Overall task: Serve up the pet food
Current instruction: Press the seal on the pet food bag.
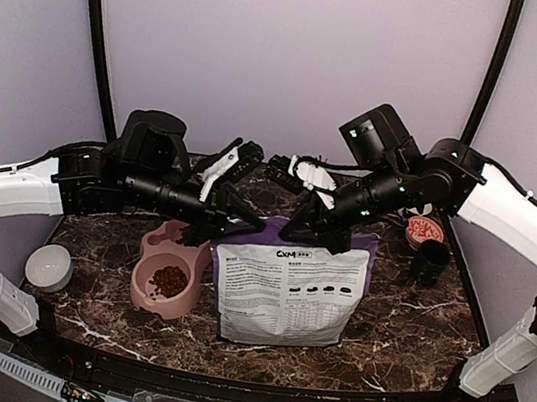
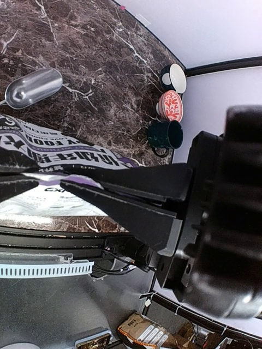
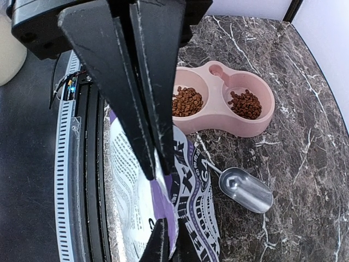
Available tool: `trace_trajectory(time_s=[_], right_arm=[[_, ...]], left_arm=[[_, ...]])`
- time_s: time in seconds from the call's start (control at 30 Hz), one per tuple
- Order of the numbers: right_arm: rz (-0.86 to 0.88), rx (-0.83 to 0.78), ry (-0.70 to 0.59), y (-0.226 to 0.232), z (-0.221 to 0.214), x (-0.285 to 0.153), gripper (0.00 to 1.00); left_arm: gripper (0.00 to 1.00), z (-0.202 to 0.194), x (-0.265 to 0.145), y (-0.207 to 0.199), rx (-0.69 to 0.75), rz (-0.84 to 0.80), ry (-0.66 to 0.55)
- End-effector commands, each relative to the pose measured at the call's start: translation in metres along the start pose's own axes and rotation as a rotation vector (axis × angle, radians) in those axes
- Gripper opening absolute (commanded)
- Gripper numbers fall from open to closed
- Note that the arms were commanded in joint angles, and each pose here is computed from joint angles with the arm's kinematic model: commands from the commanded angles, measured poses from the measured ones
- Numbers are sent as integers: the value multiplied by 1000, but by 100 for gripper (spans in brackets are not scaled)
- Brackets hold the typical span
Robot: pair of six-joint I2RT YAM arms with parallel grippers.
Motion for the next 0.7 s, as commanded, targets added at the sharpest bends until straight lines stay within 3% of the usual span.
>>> trace_trajectory(time_s=[0.0, 0.33, 0.5, 0.67], right_arm=[[-81, -4, -7, -7, 0, -8, 0], [-212, 46, -8, -1, -14, -48, 0], [-283, 72, 35, 1, -29, -69, 0], [-348, 93, 45, 5, -40, -92, 0]], left_arm=[[4, 12, -8, -4, 6, -5, -57], [45, 17, -11, -2, -3, 15, -70], [56, 17, -12, -1, -3, 28, -78], [58, 19, -14, -1, -5, 30, -88]])
Point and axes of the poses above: each gripper's point midway between its finger pads, its own x axis out along the fingers, its own y axis along the line the jaws close on, z = x × y, the point moved 2 cm from there along -x, back along the fingers, and after that the axes turned 15 degrees about -x, right-handed, at the moved point
